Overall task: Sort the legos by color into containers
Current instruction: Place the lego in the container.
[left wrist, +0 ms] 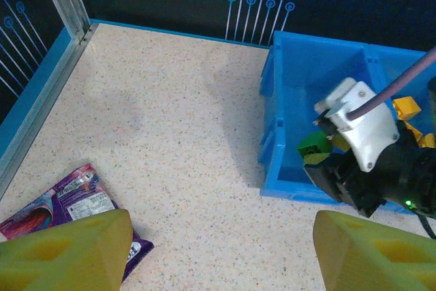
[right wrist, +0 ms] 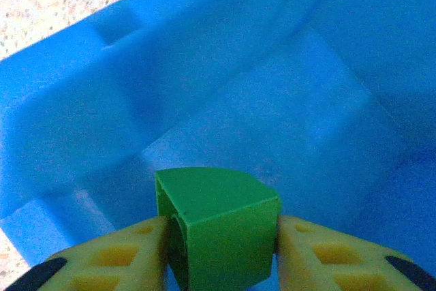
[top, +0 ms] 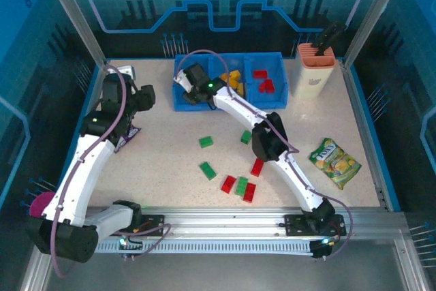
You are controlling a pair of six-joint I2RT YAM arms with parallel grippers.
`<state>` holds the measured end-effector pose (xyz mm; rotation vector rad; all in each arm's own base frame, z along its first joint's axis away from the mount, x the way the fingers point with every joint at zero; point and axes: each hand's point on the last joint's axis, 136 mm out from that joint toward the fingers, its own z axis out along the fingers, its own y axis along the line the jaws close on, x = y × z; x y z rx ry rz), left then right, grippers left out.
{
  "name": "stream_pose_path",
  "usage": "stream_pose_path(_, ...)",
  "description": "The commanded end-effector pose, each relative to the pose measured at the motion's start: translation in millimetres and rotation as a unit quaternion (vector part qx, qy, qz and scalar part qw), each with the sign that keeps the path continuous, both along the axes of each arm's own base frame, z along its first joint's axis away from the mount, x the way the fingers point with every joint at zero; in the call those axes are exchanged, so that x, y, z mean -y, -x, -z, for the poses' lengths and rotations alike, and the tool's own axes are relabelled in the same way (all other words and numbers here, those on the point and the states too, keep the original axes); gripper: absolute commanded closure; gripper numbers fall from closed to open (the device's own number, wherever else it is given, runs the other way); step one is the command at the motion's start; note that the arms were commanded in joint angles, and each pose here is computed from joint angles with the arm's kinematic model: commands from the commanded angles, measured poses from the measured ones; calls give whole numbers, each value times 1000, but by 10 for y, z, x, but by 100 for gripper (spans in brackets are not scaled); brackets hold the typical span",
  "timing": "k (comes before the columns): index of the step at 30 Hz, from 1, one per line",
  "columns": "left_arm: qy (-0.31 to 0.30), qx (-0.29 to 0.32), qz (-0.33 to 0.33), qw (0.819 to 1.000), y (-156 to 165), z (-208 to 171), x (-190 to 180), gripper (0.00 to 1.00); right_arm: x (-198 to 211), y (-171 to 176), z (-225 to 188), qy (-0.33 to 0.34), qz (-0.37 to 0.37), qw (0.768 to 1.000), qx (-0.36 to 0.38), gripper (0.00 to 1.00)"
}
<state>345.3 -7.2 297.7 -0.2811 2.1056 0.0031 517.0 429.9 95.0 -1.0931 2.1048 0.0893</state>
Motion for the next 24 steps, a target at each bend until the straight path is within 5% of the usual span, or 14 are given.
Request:
stream_pose_path(1, -6, -6, -14, 1000, -17, 61, -65, 28, -118, 9, 83, 46, -39, 998, 36, 56)
stream_pose_path(12, -8, -11, -15, 1000, -33, 83, -70, 27, -256, 108, 101, 52, -62, 996, 44, 43)
stream_pose_path(20, 3, -7, -20, 1000, -65, 134, -60, 27, -259, 335, -805, -48, -47, 996, 58, 44)
stream_pose_path(24, 0, -10, -17, 1000, -102, 157, -51, 26, 69, 569, -1366, -73, -2, 995, 68, 43)
